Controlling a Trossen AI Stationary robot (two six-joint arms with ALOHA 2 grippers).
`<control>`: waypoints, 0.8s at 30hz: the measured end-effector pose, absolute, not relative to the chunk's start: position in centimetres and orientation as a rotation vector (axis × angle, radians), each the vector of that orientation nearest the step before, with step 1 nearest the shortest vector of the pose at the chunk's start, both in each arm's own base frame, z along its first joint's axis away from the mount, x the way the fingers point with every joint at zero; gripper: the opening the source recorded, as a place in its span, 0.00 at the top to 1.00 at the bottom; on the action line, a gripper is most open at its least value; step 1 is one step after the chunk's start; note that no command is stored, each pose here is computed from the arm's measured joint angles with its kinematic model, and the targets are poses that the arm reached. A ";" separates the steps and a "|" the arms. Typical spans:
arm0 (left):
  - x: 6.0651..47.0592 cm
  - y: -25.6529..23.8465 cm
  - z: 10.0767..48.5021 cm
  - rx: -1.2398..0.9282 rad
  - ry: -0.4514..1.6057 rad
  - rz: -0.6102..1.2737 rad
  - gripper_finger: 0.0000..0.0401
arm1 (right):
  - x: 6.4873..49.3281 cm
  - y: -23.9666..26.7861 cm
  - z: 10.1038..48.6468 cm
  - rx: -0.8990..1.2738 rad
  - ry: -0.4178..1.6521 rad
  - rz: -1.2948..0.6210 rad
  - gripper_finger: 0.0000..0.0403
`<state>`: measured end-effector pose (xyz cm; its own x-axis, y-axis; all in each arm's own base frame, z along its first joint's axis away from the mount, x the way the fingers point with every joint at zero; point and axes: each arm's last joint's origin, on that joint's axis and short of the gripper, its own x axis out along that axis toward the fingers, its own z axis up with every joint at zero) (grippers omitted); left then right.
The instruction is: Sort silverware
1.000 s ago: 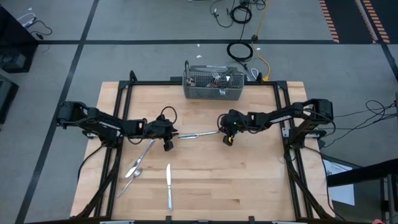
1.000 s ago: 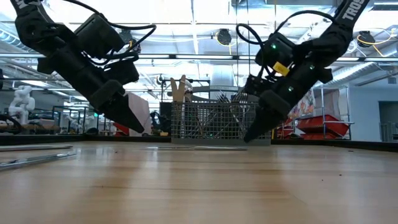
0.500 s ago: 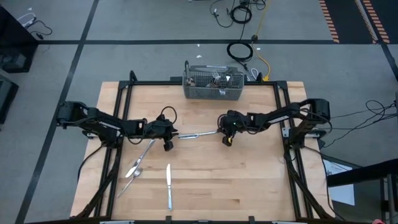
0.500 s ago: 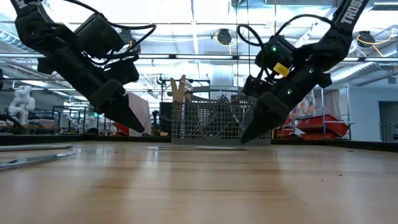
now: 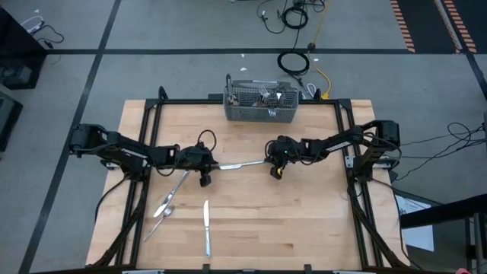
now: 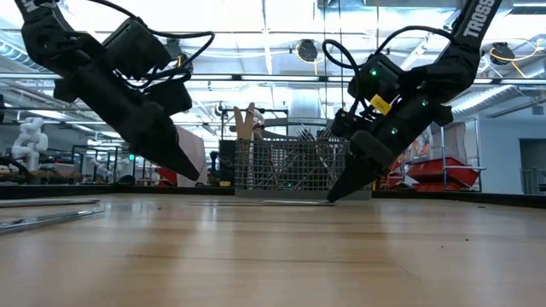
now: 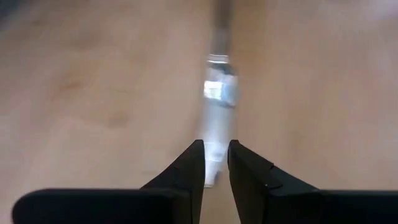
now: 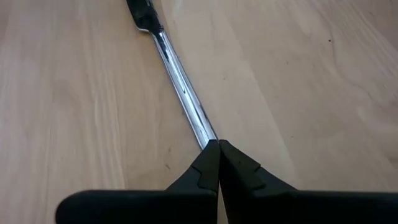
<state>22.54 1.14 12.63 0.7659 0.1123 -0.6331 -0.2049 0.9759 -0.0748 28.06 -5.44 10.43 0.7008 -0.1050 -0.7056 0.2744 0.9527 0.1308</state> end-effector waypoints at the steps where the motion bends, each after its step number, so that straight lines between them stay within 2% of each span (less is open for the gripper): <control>1: 22.5 0.9 12.6 -0.148 0.687 0.106 0.81 | 28.0 -5.4 10.4 0.234 0.769 -0.214 1.00; 3: 22.3 0.5 12.3 -0.159 0.730 -0.008 0.81 | 28.0 -5.4 10.4 0.234 0.770 -0.214 1.00; 5: 21.9 0.2 11.9 -0.163 0.794 -0.032 0.81 | 28.0 -5.4 10.4 0.236 0.772 -0.215 1.00; 13: 21.6 0.6 11.7 0.086 0.823 0.164 0.81 | 28.0 -5.4 10.2 0.253 0.785 -0.220 1.00; 24: 21.8 1.0 10.9 0.318 0.874 0.206 0.81 | 28.0 -5.5 10.1 0.288 0.780 -0.215 1.00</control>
